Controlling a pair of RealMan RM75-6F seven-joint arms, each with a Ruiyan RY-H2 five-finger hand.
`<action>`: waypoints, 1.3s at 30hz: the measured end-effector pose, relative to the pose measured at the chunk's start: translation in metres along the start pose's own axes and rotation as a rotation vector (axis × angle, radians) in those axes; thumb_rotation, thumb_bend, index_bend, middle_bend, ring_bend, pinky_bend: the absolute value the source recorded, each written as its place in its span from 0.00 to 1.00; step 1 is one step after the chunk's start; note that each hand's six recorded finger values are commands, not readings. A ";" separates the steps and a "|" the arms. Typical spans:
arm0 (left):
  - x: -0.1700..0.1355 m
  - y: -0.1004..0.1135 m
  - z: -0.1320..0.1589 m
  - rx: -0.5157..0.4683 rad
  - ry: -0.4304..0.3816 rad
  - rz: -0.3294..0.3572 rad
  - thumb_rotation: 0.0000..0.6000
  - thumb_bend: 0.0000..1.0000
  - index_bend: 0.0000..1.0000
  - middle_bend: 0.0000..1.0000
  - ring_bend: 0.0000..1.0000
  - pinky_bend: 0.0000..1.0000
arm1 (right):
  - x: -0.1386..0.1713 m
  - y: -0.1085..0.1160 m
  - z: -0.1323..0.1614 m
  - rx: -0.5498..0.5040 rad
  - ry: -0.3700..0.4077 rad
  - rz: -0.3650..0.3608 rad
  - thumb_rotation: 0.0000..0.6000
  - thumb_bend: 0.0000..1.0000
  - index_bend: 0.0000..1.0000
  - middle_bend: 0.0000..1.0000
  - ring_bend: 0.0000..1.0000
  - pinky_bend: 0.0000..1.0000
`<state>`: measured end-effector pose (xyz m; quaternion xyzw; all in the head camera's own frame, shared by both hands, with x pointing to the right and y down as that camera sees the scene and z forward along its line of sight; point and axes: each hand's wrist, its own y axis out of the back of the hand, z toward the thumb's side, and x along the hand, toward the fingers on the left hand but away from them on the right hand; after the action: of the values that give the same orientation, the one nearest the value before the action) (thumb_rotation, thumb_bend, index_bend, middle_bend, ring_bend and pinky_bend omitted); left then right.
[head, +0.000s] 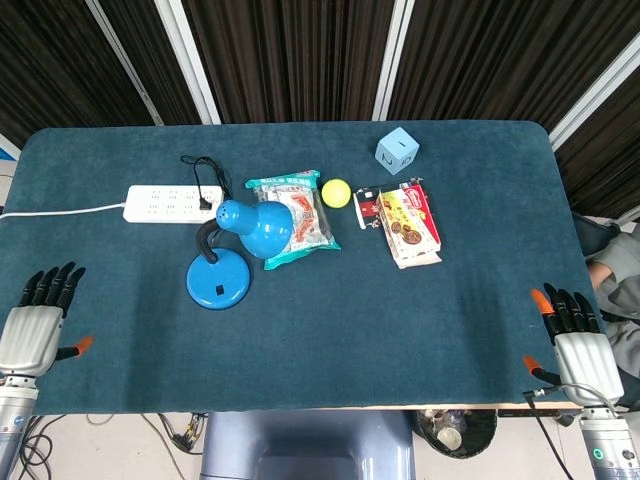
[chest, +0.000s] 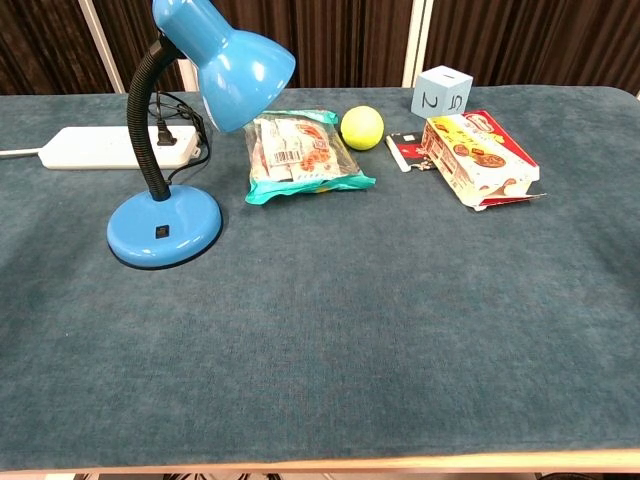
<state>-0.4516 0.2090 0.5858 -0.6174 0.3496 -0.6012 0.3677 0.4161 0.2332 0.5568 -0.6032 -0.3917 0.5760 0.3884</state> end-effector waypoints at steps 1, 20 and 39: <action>0.000 0.000 0.000 0.000 -0.001 -0.001 1.00 0.13 0.00 0.00 0.00 0.04 | 0.000 0.000 0.000 0.001 -0.002 -0.001 1.00 0.23 0.00 0.00 0.00 0.00; 0.033 -0.016 0.055 0.053 -0.100 -0.155 1.00 0.58 0.03 0.96 0.92 0.85 | 0.001 0.001 -0.002 -0.015 -0.005 0.004 1.00 0.24 0.00 0.00 0.00 0.00; 0.055 -0.055 0.146 0.067 -0.135 -0.370 1.00 0.61 0.05 0.97 0.94 0.85 | 0.000 0.001 -0.002 -0.033 -0.010 0.010 1.00 0.24 0.00 0.00 0.00 0.00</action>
<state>-0.3042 0.1931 0.6596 -0.6973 0.1844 -0.6271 0.2941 0.4186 0.2329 0.5555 -0.6085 -0.3999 0.5747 0.3735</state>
